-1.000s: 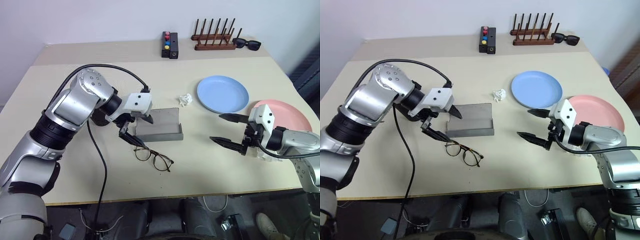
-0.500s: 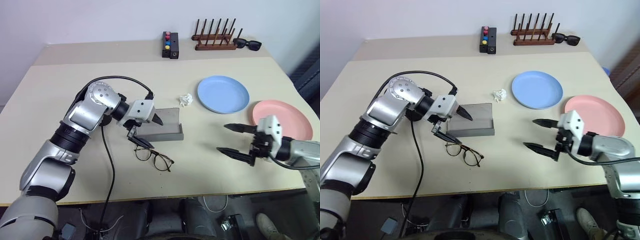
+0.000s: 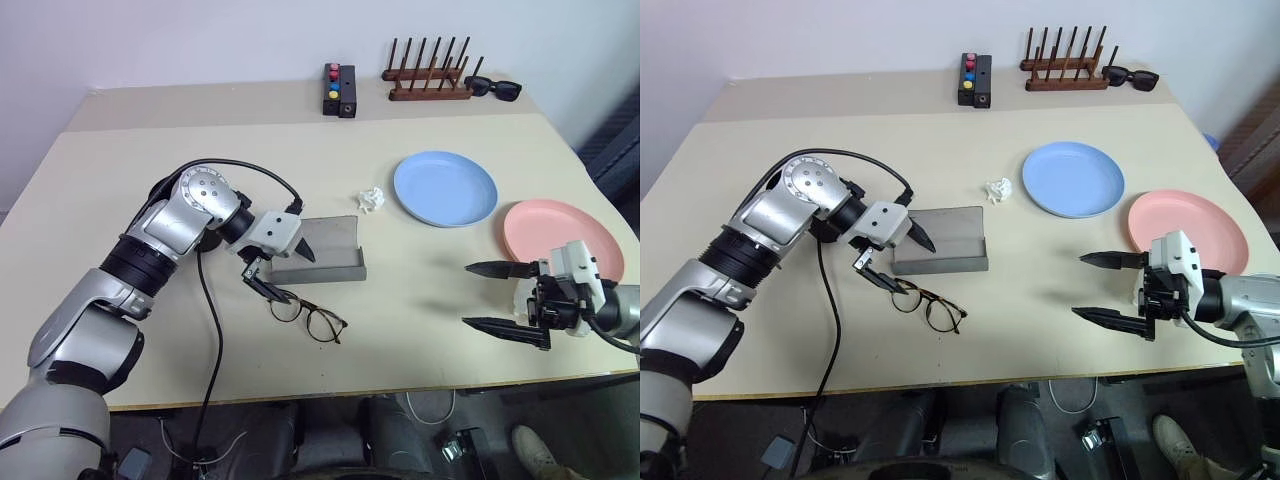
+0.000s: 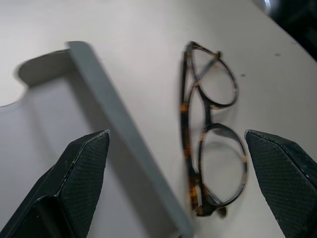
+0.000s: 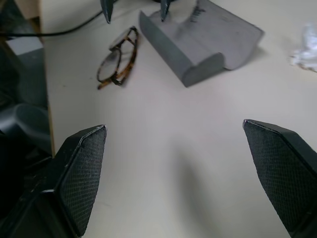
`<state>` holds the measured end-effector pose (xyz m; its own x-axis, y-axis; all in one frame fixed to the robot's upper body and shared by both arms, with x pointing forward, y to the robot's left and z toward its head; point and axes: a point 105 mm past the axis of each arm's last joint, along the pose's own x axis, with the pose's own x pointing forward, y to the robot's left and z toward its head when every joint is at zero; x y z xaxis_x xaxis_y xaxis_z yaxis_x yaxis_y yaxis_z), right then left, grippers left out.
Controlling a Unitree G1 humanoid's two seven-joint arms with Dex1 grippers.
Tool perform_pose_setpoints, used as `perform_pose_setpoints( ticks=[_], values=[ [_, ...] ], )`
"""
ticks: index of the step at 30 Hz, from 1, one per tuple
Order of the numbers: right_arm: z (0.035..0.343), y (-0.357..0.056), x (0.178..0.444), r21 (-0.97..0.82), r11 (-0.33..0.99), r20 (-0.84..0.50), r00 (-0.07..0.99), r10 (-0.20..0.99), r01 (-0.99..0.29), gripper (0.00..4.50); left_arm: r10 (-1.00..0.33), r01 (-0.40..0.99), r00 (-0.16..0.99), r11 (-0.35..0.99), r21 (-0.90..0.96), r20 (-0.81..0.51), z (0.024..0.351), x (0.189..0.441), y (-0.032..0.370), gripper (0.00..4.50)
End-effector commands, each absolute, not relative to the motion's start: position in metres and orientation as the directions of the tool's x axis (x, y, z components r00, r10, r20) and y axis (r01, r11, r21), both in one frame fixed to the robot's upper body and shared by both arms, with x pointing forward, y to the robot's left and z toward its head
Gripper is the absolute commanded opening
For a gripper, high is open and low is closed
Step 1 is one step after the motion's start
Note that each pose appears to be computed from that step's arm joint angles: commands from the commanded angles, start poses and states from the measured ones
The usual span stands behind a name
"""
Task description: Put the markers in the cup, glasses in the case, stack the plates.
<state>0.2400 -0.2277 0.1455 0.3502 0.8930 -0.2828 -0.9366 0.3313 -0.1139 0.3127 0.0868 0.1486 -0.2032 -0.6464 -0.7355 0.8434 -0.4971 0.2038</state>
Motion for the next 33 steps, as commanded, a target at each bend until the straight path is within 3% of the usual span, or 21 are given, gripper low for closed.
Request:
perform_pose_setpoints(
  ticks=[1,13,33],
  values=[
    [0.154,-0.215,0.24,-0.165,0.291,-0.26,0.326,0.909,-0.942,4.5,-0.618,0.803,-0.209,-0.551,0.228,-0.758,0.155,0.312,0.087,4.45],
    [0.155,-0.202,0.24,-0.182,0.292,-0.231,0.33,0.915,-0.939,4.5,-0.605,0.79,-0.282,-0.587,0.177,-0.745,0.16,0.303,0.068,4.45],
    [0.157,-0.197,0.243,-0.198,0.327,-0.207,0.365,0.908,-0.924,4.5,-0.512,0.771,-0.315,-0.629,0.099,-0.799,0.131,0.296,0.07,4.45]
  ],
)
